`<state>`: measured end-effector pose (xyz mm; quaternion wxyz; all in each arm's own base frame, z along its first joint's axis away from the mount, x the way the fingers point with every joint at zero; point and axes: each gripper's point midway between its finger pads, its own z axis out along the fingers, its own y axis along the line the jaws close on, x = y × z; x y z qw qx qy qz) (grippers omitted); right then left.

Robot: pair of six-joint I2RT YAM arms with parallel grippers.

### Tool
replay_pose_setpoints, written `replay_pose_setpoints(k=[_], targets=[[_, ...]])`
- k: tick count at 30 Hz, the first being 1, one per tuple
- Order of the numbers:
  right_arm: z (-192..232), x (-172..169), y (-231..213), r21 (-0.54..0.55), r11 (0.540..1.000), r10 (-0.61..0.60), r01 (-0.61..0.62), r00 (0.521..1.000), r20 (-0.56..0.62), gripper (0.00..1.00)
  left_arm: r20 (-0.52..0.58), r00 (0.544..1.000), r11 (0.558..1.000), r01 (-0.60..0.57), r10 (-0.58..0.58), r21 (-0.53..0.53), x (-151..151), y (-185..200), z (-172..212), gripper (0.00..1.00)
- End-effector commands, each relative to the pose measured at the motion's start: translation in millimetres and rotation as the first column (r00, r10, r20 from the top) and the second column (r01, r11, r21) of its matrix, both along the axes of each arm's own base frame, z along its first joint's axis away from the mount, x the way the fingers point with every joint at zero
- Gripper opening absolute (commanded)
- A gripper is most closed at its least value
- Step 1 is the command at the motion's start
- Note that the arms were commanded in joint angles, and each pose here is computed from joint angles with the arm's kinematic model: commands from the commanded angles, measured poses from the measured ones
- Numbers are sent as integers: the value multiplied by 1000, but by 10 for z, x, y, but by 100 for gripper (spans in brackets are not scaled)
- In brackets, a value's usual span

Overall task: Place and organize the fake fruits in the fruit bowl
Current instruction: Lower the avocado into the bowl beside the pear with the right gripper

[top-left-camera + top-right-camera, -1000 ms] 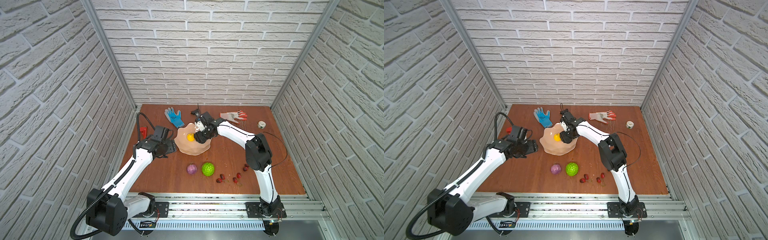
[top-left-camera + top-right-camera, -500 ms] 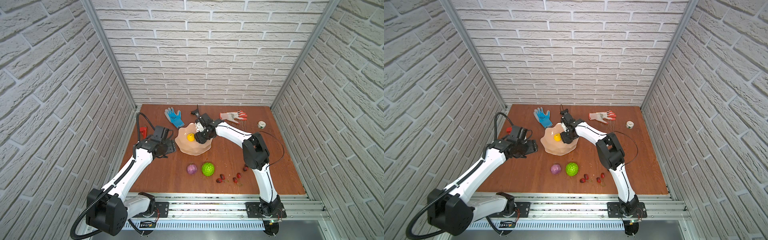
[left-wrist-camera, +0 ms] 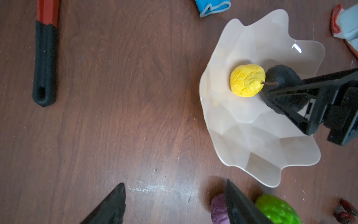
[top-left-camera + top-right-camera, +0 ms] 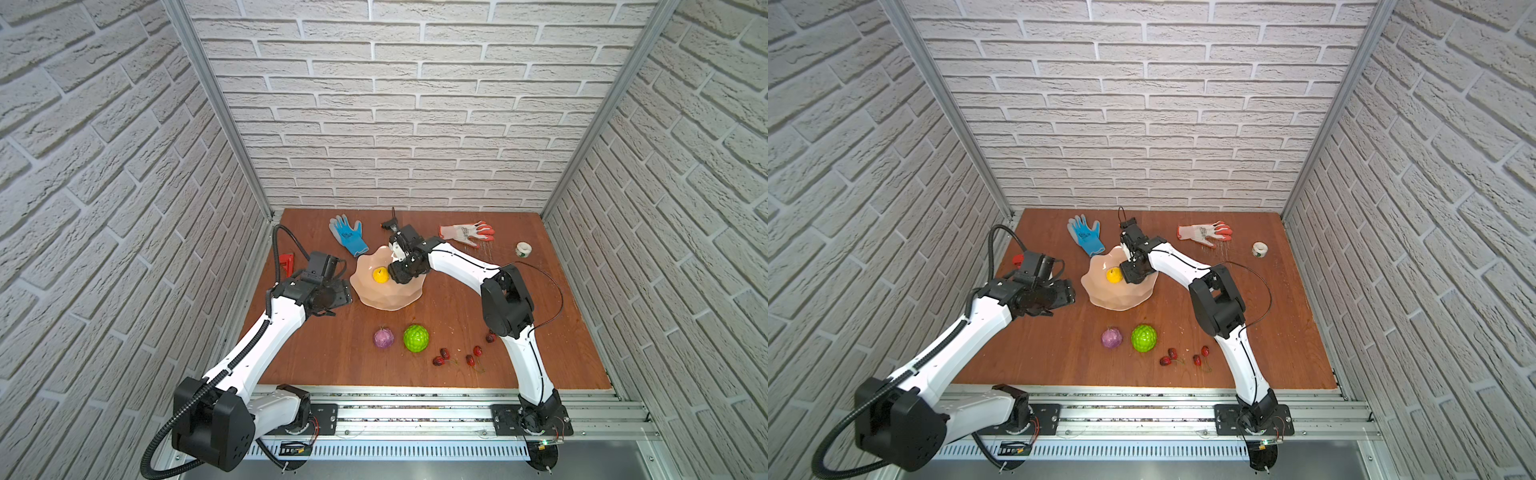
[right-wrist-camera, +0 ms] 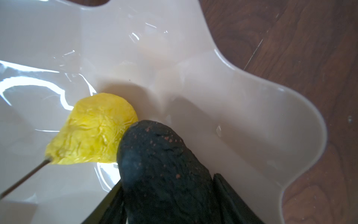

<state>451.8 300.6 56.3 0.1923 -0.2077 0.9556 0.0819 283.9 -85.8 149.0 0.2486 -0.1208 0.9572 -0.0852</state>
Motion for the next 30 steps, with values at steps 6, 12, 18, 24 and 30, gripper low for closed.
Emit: replay_pose_setpoints(k=[6, 12, 18, 24, 30], targets=[[64, 111, -19, -28, 1000, -3, 4, 999, 44, 60, 16, 1000, 1000, -12, 12, 11, 27, 41, 32, 80], [91, 106, -8, -32, 999, 0, 1, 999, 49, 68, 18, 1000, 1000, -11, 11, 9, 39, 34, 29, 80], [200, 113, 14, -35, 999, 14, -11, 997, 78, 74, 18, 1000, 1000, -5, 5, 0, 47, 11, 37, 81], [200, 103, 49, -23, 999, 25, -23, 997, 75, 76, 19, 1000, 1000, -2, 2, -1, 72, 0, 45, 81], [258, 82, 92, 1, 999, 35, -35, 997, 75, 76, 10, 1000, 1000, 3, -3, -8, 64, -16, 53, 81]])
